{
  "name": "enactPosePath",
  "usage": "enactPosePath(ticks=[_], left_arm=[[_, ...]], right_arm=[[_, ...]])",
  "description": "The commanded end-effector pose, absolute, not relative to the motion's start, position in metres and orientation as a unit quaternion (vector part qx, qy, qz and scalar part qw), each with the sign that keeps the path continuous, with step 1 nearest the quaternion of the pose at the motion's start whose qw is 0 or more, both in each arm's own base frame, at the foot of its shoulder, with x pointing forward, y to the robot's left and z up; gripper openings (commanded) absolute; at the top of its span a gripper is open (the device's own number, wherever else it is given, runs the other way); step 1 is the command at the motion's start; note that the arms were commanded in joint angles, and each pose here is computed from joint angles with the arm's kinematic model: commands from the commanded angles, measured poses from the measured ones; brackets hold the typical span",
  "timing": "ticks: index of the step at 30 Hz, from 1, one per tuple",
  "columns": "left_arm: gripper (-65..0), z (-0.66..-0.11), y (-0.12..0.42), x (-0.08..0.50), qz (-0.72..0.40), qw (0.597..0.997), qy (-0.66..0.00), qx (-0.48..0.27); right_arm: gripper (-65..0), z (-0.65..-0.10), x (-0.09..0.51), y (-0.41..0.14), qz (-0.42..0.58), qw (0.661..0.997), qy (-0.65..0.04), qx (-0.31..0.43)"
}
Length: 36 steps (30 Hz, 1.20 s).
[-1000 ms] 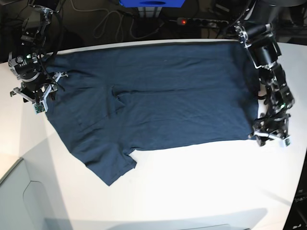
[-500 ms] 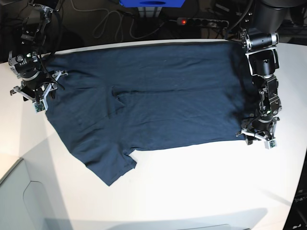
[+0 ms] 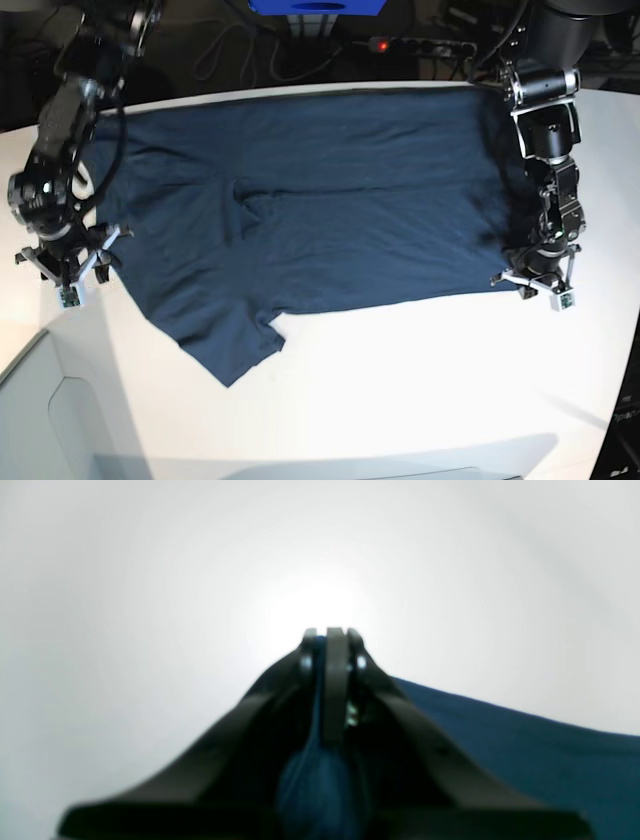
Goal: Fold the T-shirt properly
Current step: 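Move both grippers down along the shirt sides to the hem corners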
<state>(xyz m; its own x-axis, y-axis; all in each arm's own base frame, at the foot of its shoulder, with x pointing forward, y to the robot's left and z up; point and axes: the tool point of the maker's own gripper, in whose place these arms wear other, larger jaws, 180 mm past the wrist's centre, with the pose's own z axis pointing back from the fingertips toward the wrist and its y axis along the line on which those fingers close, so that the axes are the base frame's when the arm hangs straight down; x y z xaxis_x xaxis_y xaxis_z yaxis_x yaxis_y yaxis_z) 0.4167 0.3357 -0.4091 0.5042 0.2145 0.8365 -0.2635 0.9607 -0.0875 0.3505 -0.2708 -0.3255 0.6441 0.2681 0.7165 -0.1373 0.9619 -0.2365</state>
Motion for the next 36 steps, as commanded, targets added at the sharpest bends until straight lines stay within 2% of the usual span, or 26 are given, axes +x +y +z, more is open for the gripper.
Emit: enactPosePath(ticks=[1,7,15,26,36], left_arm=[[-65.0,-0.391,0.342,0.428,0.136,0.856,-0.498,0.029],[-65.0,-0.399,0.342,0.42,0.135,0.861,-0.49,0.03],[-65.0,-0.408,0.342,0.412,0.134,0.865,-0.482,0.032],[-65.0,-0.408,0.339,0.412,0.133,0.866,-0.481,0.03],[-65.0,-0.409,0.339,0.412,0.134,0.866,-0.48,0.029]], right_arm=[[-40.3,-0.307,0.373,-0.269,0.114,0.889,-0.437,-0.074],[-40.3,-0.328,0.44,-0.249,0.097,0.904,-0.415,0.008],[-40.3,-0.366,0.481,-0.206,0.109,0.887,-0.439,0.096],[-40.3,-0.381,0.486,-0.244,0.039,0.877,-0.476,0.05],[-40.3,-0.405,0.468,-0.239,0.04,0.889,-0.454,0.055]])
